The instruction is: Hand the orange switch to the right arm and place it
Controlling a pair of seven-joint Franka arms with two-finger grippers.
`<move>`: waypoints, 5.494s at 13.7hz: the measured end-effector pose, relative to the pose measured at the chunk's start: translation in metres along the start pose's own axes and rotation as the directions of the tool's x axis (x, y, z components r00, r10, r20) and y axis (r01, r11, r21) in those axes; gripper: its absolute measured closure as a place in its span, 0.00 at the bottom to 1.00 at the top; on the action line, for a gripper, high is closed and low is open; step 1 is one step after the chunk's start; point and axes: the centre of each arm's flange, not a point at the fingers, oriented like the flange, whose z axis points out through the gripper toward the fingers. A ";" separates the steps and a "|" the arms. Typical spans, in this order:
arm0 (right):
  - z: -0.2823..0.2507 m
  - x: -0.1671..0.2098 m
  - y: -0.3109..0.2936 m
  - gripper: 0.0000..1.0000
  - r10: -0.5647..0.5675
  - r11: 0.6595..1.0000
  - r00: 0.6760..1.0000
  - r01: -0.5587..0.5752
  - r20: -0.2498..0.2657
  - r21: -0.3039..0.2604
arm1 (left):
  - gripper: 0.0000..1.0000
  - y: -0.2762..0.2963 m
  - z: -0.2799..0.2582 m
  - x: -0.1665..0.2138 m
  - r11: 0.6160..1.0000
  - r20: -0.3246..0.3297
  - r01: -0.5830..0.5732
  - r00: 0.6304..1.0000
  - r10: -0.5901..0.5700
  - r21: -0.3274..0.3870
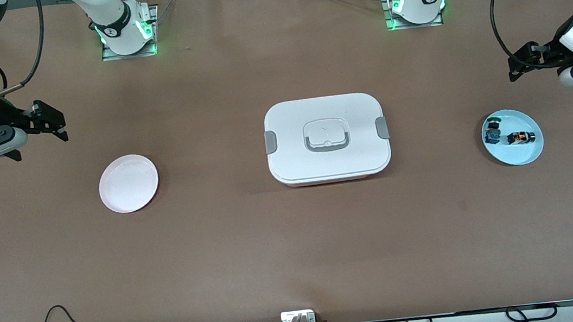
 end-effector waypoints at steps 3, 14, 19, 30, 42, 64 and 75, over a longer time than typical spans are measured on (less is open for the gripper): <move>0.000 0.000 -0.002 0.00 -0.003 1.000 1.000 0.003 0.000 0.000 | 0.00 0.000 0.000 0.000 1.000 0.003 0.002 1.000 -0.002 0.000; -0.001 0.001 -0.002 0.00 -0.004 1.000 1.000 0.004 -0.005 -0.001 | 0.00 -0.007 0.028 0.009 1.000 0.075 0.013 0.997 -0.013 -0.004; -0.001 0.002 -0.005 0.00 -0.009 1.000 1.000 0.009 -0.006 -0.001 | 0.00 -0.053 0.089 0.017 0.996 0.241 0.092 0.967 -0.087 -0.011; -0.002 0.002 -0.008 0.00 -0.014 1.000 1.000 0.014 -0.008 -0.001 | 0.00 -0.175 0.255 0.025 0.980 0.198 0.178 0.961 -0.192 0.087; -0.002 0.003 -0.008 0.00 -0.014 1.000 1.000 0.014 -0.009 -0.001 | 0.00 -0.210 0.382 -0.013 0.990 -0.042 0.128 0.991 -0.125 0.063; -0.002 0.003 -0.008 0.00 -0.013 1.000 1.000 0.013 -0.009 -0.001 | 0.00 -0.205 0.393 -0.009 0.991 -0.093 0.127 0.987 -0.131 -0.053; -0.002 0.003 -0.008 0.00 -0.013 1.000 1.000 0.013 -0.009 -0.001 | 0.00 -0.208 0.395 -0.009 0.991 -0.105 0.125 0.986 -0.130 -0.052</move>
